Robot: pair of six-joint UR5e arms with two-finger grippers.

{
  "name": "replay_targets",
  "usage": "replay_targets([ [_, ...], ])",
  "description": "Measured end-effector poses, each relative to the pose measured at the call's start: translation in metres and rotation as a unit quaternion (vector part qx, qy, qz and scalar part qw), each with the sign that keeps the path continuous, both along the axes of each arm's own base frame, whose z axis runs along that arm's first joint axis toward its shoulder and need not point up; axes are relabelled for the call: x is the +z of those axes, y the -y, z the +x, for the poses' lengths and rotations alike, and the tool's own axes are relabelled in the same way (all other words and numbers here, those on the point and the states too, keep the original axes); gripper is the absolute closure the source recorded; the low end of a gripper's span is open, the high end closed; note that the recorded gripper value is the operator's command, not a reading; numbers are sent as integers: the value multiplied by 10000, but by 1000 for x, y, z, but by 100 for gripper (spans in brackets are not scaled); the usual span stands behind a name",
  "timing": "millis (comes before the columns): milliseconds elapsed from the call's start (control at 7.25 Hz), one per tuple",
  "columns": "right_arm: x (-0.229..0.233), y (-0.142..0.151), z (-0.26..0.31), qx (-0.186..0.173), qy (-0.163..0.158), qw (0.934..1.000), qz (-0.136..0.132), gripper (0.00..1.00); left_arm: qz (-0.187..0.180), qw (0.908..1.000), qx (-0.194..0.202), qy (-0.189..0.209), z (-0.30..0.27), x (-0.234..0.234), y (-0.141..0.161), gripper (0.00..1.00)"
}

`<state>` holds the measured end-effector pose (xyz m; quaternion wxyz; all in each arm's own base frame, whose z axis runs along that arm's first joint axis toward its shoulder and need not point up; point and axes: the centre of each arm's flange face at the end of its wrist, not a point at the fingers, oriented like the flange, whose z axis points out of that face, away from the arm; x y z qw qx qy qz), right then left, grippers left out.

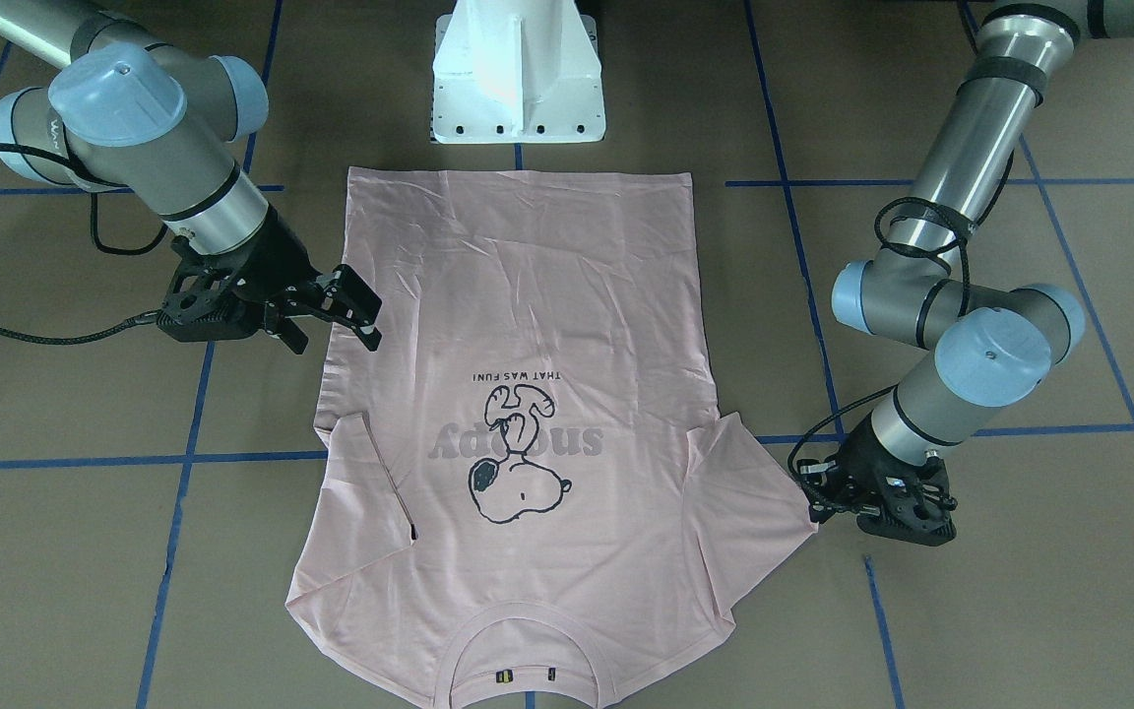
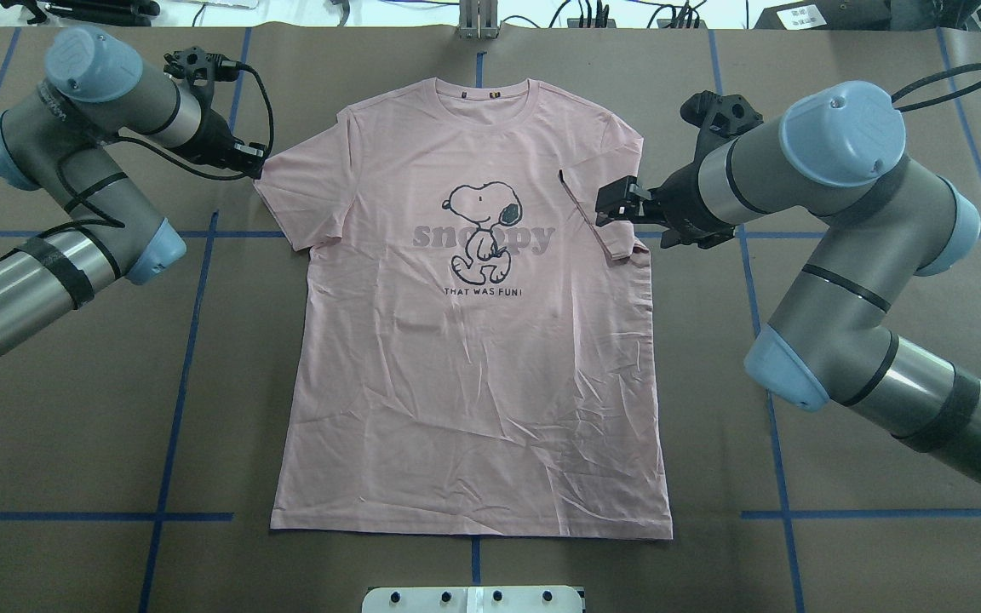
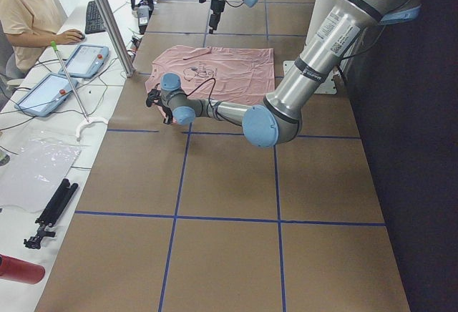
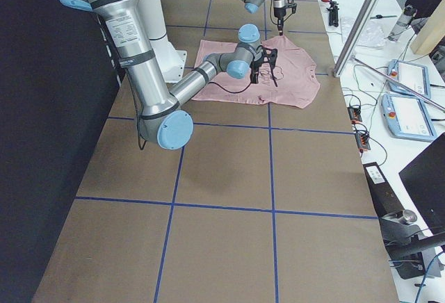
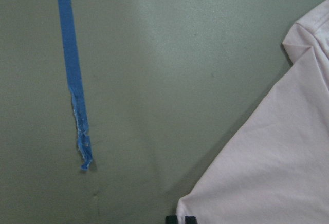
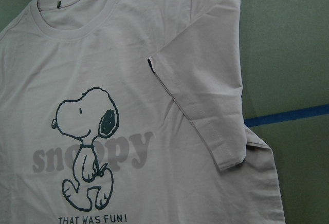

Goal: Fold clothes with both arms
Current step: 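Fold the other sleeve inward with the left gripper while the right gripper holds still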

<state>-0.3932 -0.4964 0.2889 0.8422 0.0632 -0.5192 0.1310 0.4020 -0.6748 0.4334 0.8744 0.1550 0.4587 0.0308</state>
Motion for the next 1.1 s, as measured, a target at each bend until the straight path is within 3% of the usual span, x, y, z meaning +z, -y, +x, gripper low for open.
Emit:
replay_targets([
  [276,2,0,-3,8,-30,10000,11,0,-226,9982,-290,-477,10,-59,-2,100],
  [552,4,0,-5,-27,-39,10000,3,0,-632,9926,-389,-957,48,-114,-27,100],
  [828,5,0,-6,-30,-50,10000,14,0,-726,9908,-605,-966,86,-128,-39,100],
  [1103,6,0,-7,-36,-55,10000,14,0,-641,9903,-841,-901,105,-132,-26,100],
])
